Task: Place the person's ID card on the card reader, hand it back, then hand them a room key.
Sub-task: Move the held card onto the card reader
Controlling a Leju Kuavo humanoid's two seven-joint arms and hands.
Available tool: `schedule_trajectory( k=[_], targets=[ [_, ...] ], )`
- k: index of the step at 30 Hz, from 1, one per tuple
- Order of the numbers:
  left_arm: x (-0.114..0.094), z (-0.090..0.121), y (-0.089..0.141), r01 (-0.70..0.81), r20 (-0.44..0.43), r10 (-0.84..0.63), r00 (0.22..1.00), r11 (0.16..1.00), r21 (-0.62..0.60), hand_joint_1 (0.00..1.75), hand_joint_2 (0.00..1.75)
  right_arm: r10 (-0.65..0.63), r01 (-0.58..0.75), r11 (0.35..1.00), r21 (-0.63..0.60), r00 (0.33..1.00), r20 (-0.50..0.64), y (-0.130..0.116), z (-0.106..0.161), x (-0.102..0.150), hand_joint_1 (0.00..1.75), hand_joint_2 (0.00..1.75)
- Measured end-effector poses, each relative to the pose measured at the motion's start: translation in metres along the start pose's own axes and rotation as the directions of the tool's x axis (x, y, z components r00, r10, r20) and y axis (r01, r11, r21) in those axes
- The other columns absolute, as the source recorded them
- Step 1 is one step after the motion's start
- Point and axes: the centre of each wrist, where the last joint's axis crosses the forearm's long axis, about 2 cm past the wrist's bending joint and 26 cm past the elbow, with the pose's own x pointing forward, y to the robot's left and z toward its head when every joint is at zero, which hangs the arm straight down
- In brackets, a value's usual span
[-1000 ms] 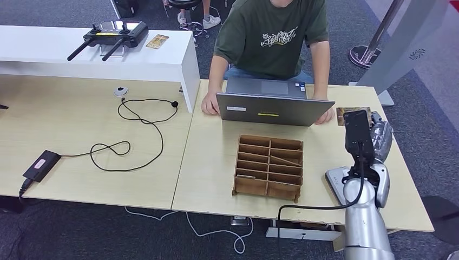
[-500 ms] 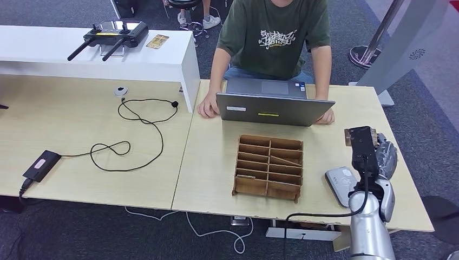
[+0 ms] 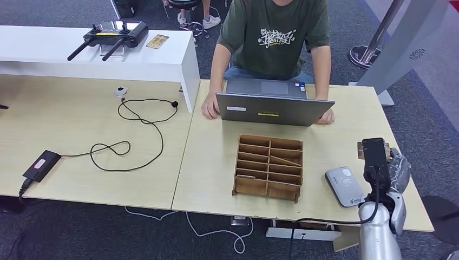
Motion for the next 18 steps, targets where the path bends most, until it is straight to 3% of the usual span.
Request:
schedule_trajectory(
  k=[18],
  targets=[
    [0.001,0.0,0.0,-0.008,0.003,0.008,1.0,1.0,0.006,0.0,0.0,0.075,-0.074,0.997,0.021,0.996,-0.057,-0.002,0.019,-0.032,1.75,1.75]
  ],
)
